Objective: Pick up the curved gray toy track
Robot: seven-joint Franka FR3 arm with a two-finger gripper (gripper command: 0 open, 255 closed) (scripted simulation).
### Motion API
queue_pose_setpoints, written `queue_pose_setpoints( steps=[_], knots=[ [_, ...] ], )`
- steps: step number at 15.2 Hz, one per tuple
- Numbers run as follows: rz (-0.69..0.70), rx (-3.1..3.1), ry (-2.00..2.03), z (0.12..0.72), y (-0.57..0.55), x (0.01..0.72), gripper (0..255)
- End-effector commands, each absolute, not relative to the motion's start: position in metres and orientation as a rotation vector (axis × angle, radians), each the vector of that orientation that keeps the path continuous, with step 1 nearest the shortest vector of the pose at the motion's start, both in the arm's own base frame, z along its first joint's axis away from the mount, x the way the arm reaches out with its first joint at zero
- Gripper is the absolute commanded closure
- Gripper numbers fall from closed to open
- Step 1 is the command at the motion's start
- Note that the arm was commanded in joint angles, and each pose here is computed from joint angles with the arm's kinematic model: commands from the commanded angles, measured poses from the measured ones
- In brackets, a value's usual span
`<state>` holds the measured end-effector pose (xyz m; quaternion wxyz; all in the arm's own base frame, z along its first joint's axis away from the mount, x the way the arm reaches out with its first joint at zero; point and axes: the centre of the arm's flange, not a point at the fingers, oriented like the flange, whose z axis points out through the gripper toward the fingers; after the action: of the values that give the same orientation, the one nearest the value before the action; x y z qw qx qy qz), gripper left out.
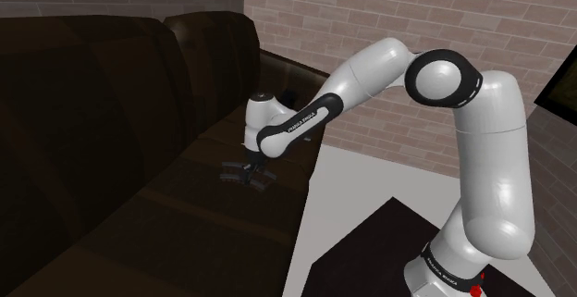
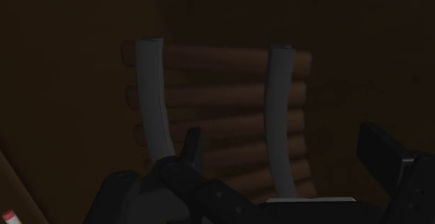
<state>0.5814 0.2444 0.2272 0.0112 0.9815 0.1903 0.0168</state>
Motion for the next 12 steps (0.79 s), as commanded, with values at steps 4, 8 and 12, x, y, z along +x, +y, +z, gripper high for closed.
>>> queue_pose_setpoints(
  steps=[4,8,12],
  knots=[
    [0.053,3.062,0.594,0.226,0.244,0.581,255],
    [0.053,3.062,0.594,0.226,0.244,0.581,255],
    [0.053,3.062,0.594,0.236,0.245,0.581,255]
  ],
)
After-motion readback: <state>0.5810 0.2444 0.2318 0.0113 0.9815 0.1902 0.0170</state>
